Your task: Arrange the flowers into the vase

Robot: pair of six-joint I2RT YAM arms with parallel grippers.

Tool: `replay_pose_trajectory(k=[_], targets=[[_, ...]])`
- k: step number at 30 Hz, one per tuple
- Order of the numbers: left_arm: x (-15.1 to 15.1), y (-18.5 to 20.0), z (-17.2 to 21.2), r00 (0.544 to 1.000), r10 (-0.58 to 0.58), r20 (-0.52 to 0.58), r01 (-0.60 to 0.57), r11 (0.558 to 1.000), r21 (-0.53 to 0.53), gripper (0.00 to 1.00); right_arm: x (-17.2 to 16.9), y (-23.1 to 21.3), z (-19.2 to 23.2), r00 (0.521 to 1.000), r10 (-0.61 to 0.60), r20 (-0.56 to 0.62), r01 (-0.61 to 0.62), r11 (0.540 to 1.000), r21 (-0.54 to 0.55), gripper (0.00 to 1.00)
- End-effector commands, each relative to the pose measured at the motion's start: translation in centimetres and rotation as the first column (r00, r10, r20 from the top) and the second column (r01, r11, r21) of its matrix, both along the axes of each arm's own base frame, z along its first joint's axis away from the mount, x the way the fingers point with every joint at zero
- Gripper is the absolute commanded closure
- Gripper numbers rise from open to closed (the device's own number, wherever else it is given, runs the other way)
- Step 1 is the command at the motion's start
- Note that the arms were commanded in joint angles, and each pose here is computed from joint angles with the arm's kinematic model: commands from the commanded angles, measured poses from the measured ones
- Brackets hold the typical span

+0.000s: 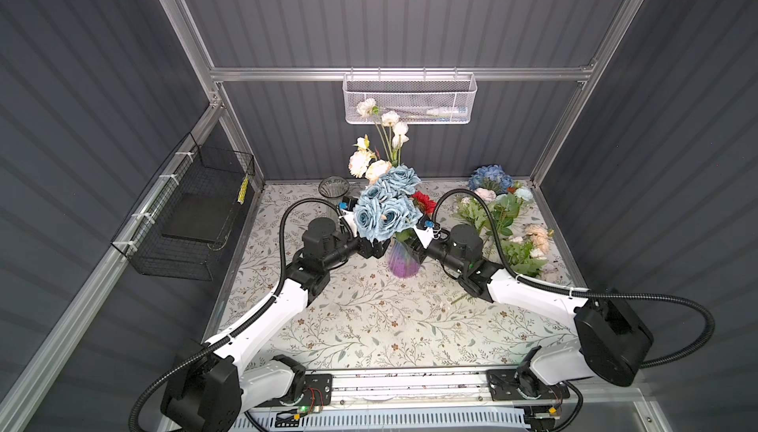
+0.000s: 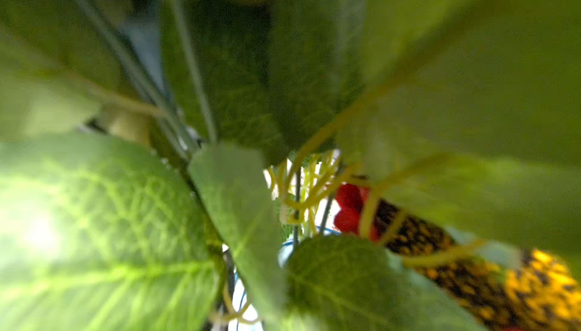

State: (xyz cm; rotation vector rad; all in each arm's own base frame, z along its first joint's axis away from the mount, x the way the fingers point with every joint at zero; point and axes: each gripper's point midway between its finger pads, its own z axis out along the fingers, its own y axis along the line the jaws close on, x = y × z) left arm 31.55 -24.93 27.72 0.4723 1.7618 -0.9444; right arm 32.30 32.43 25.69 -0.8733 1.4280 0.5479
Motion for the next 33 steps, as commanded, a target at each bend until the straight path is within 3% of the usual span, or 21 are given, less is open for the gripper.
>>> replay_pose_trajectory(k=[1, 13, 22, 28, 33], targets=[[0.2, 0.8, -0.4, 0.999, 0.05, 0.005, -0.05, 0.999, 0.016, 0.01, -0.8, -0.6, 1.2, 1.0, -0.003, 0.02, 0.002, 1.0, 0.02, 0.49], [2.9, 1.8, 0.3, 0.982, 0.189, 0.008, -0.189, 0.981, -0.039, 0.01, -4.1, -4.5, 1.8, 0.999, -0.049, 0.013, 0.048, 0.996, 0.075, 0.41], [4.0, 1.3, 0.9, 0.98, 0.198, 0.033, -0.195, 0.978, -0.079, 0.01, -5.6, -10.9, 0.9, 0.974, -0.226, -0.005, 0.225, 0.971, 0.077, 0.32], [4.1, 1.1, 0.6, 0.982, 0.188, 0.026, -0.185, 0.979, -0.083, 0.01, -3.3, -16.8, -1.5, 0.885, -0.438, -0.156, 0.451, 0.891, 0.059, 0.3], [3.6, 1.3, 0.6, 0.982, 0.185, 0.025, -0.183, 0.98, -0.079, 0.01, -1.0, -21.3, -4.0, 0.743, -0.592, -0.312, 0.617, 0.787, -0.024, 0.29]])
